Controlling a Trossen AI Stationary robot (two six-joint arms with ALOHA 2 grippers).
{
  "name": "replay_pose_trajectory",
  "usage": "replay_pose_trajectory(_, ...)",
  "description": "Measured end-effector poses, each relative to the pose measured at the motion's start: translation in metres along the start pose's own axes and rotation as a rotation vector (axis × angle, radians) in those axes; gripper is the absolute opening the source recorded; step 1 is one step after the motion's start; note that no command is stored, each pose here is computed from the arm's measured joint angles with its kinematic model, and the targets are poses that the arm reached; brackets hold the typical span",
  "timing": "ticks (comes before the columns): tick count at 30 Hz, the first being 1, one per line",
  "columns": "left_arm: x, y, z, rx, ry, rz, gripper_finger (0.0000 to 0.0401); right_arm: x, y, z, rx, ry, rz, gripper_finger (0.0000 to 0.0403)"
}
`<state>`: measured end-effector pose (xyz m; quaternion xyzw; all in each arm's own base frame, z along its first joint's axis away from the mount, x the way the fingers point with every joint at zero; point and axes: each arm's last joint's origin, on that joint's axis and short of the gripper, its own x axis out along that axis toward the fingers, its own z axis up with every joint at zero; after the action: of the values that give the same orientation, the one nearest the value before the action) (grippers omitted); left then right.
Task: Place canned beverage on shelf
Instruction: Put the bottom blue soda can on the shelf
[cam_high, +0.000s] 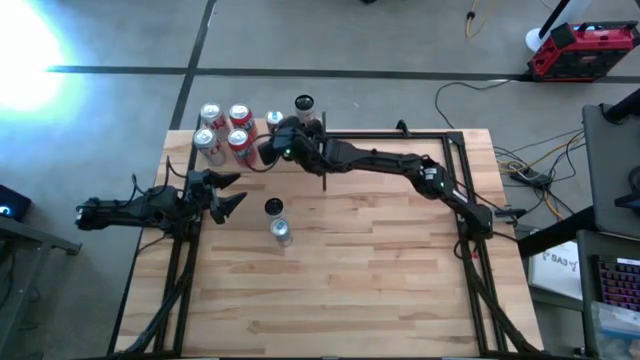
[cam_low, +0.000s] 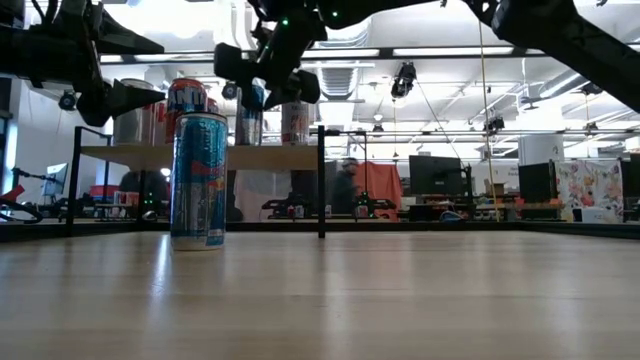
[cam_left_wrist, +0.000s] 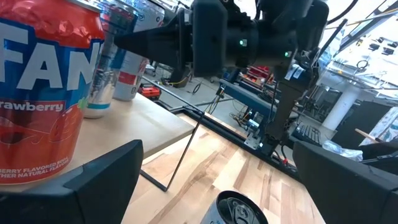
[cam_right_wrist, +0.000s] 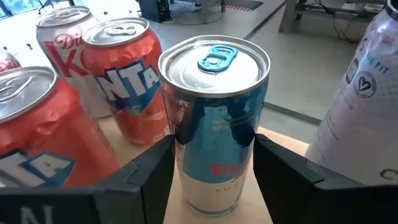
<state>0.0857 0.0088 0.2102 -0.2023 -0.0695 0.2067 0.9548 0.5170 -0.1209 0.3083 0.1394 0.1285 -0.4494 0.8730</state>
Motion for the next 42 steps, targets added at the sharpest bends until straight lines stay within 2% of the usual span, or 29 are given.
replay_pose_trajectory(9, 0.000, 0.000, 0.000, 0.000, 0.000, 0.000, 0.0398, 0.005, -0.004, 0.003, 0.011, -0.005, 0.011, 0.0198)
replay_pose_trajectory(20, 0.000, 0.000, 0.000, 0.000, 0.000, 0.000, 0.0398, 0.015, -0.002, -0.007, 0.005, -0.004, 0.007, 0.0198)
replay_pose_trajectory(42, 0.000, 0.000, 0.000, 0.000, 0.000, 0.000, 0.0398, 0.022, -0.010, -0.001, 0.033, -0.029, -0.006, 0.0198)
